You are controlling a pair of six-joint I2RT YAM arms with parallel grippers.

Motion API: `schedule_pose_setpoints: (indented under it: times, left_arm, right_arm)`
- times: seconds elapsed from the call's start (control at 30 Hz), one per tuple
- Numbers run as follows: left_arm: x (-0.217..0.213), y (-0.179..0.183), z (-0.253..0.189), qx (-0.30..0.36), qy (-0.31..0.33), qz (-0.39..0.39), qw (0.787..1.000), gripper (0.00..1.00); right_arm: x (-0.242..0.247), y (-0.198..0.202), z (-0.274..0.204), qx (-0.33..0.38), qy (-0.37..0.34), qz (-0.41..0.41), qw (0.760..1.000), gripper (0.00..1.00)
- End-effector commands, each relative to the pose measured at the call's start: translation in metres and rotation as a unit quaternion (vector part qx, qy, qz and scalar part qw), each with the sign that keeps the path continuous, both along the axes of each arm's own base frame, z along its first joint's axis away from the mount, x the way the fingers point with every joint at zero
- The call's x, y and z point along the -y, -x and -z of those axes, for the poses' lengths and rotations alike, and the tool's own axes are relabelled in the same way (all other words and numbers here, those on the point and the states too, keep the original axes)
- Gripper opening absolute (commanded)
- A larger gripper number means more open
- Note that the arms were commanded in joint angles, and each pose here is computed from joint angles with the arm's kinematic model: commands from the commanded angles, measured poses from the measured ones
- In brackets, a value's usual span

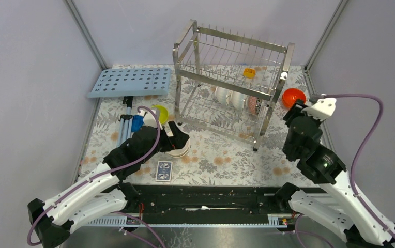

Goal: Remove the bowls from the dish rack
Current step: Pick up the bowl from the dish rack.

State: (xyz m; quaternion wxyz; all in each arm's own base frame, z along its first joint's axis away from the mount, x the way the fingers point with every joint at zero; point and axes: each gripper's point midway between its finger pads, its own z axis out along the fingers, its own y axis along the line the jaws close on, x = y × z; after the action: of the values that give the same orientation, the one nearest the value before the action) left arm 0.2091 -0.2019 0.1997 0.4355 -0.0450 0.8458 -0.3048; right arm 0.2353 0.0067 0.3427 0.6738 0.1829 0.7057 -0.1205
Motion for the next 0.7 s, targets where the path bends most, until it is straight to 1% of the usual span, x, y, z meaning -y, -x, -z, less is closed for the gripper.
schedule_pose_setpoints:
  times: [0.0,0.07,0.13,0.2,0.27,0.33,0.37,0.43,0.5,0.53,0.57,0.67]
  left_arm:
    - [0.008,-0.005,-0.018,0.029,0.04,0.003,0.999,0.97]
    - [0.009,-0.006,-0.02,0.029,0.039,0.005,0.999,0.98]
    - [0.008,-0.005,-0.021,0.028,0.033,0.007,0.999,0.98]
    - [0.005,-0.006,-0.019,0.031,0.025,0.002,0.999,0.98]
    - [0.002,-0.007,-0.018,0.035,0.021,-0.003,0.999,0.98]
    - [0.001,-0.007,-0.017,0.04,0.018,-0.003,0.999,0.98]
    - [0.001,-0.008,-0.016,0.04,0.016,-0.003,0.999,0.98]
    - [0.0,-0.008,-0.017,0.042,0.012,-0.001,0.999,0.98]
    - [0.001,-0.009,-0.016,0.042,0.008,-0.001,0.999,0.98]
    - [0.001,-0.01,-0.017,0.044,0.008,-0.002,0.999,0.98]
    - [0.002,-0.011,-0.015,0.044,0.008,-0.002,0.999,0.98]
    - [0.006,-0.013,-0.011,0.041,0.008,0.001,0.999,0.98]
  right_arm:
    - [0.013,-0.024,-0.016,-0.006,-0.024,0.02,0.999,0.57]
    - [0.035,-0.039,0.001,-0.032,-0.048,0.055,0.997,0.59]
    - [0.063,-0.047,0.021,-0.036,-0.09,0.078,0.992,0.6]
    - [0.087,-0.047,0.046,-0.039,-0.137,0.111,0.984,0.61]
    - [0.086,-0.05,0.072,-0.046,-0.166,0.119,0.978,0.62]
    - [0.098,-0.046,0.098,-0.042,-0.217,0.147,0.964,0.63]
    - [0.097,-0.046,0.108,-0.033,-0.242,0.142,0.959,0.64]
    - [0.09,-0.048,0.117,0.004,-0.267,0.12,0.956,0.65]
    - [0.079,-0.057,0.11,0.067,-0.276,0.067,0.957,0.68]
    - [0.076,-0.058,0.114,0.082,-0.281,0.055,0.955,0.69]
    - [0.073,-0.059,0.118,0.083,-0.285,0.046,0.954,0.7]
    - [0.059,-0.071,0.137,0.029,-0.297,0.014,0.954,0.71]
